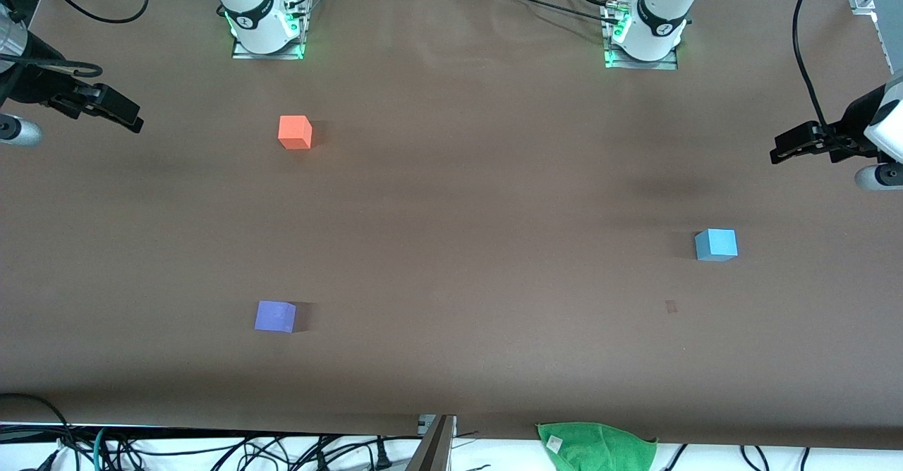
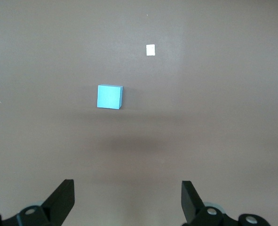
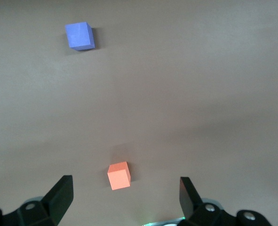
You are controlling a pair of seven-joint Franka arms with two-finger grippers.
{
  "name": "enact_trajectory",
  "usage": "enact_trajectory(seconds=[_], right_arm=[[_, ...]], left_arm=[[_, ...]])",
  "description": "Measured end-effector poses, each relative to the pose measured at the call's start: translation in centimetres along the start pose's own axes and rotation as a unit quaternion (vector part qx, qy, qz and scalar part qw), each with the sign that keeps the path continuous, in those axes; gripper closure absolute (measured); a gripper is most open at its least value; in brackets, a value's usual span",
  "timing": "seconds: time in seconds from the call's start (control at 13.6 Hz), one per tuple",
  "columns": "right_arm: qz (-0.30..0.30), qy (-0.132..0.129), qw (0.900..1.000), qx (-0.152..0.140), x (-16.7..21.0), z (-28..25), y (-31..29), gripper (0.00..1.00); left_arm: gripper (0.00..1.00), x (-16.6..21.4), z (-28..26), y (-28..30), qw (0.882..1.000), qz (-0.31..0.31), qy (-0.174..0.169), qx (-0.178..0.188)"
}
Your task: Place blue block between orange and purple blocks
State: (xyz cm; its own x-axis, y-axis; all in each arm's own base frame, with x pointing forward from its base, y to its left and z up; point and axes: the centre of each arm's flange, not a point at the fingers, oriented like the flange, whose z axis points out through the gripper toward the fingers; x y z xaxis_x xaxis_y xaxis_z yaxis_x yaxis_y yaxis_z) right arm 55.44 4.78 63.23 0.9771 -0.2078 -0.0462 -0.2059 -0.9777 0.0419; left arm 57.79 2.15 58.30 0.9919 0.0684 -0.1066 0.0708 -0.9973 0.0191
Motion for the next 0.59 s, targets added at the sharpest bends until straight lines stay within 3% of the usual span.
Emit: enact_trajectory(seconds=[0.29, 0.59], right_arm=[[-0.006, 0.000, 1.000, 0.000, 0.3, 0.6, -0.7, 0.00], [-0.054, 0.001, 0.999, 0.000, -0.1, 0.6, -1.7, 0.00]], left_arm=[[0.00, 0.0, 0.0, 0.0, 1.000, 0.000, 0.000, 0.000], [0.00, 0.0, 0.0, 0.0, 1.000, 0.000, 0.000, 0.000]])
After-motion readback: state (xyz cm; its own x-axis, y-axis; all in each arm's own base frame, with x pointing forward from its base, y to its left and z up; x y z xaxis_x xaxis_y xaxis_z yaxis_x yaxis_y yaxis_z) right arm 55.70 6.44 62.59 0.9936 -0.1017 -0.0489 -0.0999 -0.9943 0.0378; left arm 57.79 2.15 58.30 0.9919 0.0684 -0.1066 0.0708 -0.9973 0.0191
